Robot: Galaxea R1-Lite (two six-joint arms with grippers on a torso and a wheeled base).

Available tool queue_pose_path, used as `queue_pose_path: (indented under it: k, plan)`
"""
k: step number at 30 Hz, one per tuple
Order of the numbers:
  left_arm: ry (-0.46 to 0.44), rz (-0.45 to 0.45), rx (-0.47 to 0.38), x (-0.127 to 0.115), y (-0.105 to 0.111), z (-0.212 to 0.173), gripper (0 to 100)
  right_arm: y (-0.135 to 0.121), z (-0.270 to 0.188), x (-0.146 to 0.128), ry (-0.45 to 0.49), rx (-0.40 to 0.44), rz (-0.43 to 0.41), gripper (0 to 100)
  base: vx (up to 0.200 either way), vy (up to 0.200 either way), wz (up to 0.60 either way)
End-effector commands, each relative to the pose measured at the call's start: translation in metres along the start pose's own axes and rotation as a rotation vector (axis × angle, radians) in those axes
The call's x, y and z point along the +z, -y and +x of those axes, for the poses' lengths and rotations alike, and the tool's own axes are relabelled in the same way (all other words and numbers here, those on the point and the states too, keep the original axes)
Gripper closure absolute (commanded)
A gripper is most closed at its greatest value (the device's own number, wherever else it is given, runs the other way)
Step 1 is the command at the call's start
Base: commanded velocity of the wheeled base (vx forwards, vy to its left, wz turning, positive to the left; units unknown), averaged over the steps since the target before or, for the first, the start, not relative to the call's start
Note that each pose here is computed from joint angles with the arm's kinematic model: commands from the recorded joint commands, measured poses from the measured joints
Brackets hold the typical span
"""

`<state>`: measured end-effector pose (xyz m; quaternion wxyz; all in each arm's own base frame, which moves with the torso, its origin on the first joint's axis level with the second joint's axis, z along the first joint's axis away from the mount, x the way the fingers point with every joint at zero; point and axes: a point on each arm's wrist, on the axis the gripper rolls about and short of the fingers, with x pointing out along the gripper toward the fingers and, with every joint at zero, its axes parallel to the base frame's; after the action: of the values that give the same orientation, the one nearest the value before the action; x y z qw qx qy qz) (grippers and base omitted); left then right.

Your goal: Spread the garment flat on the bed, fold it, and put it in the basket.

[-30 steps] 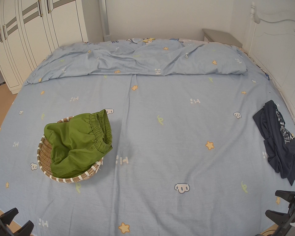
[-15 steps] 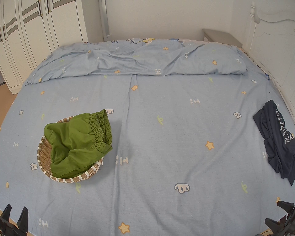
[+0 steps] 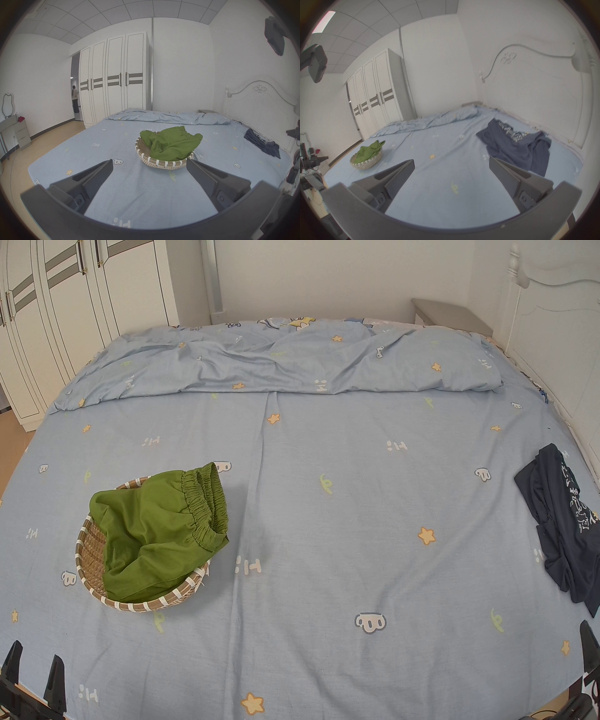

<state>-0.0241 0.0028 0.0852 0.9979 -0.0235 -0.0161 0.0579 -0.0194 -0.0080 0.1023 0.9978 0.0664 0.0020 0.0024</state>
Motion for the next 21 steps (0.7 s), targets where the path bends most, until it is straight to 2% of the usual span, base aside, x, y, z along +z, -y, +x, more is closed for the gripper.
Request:
queue_pose_path:
  k: [1, 6, 8, 9, 10, 21]
  plan:
    - [-0.011, 0.017, -0.029, -0.0067, 0.0004, 0.0005, 0, -0.0017, -0.0038, -0.0211, 0.075, -0.174, -0.128, 0, 0.000, 0.000, 0.00]
    - [-0.009, 0.016, -0.029, -0.0065, 0.0005, 0.0005, 0, -0.0023, -0.0036, -0.0215, 0.068, -0.134, -0.153, 0, 0.000, 0.000, 0.00]
    - [-0.009, 0.015, -0.030, -0.0065, 0.0005, 0.0005, 0, -0.0040, -0.0033, -0.0238, 0.044, -0.045, -0.131, 0, 0.000, 0.000, 0.00]
    - [-0.009, 0.015, -0.030, -0.0065, 0.0005, 0.0005, 0, -0.0040, -0.0033, -0.0238, 0.044, -0.045, -0.131, 0, 0.000, 0.000, 0.00]
    - [-0.011, 0.017, -0.029, -0.0070, 0.0005, 0.0006, 0, -0.0052, -0.0033, -0.0290, -0.011, 0.034, -0.140, 0, 0.000, 0.000, 0.00]
    - [-0.012, 0.020, -0.036, -0.0080, 0.0007, 0.0009, 0, -0.0048, -0.0032, -0.0274, 0.006, 0.015, -0.141, 0, 0.000, 0.000, 0.00]
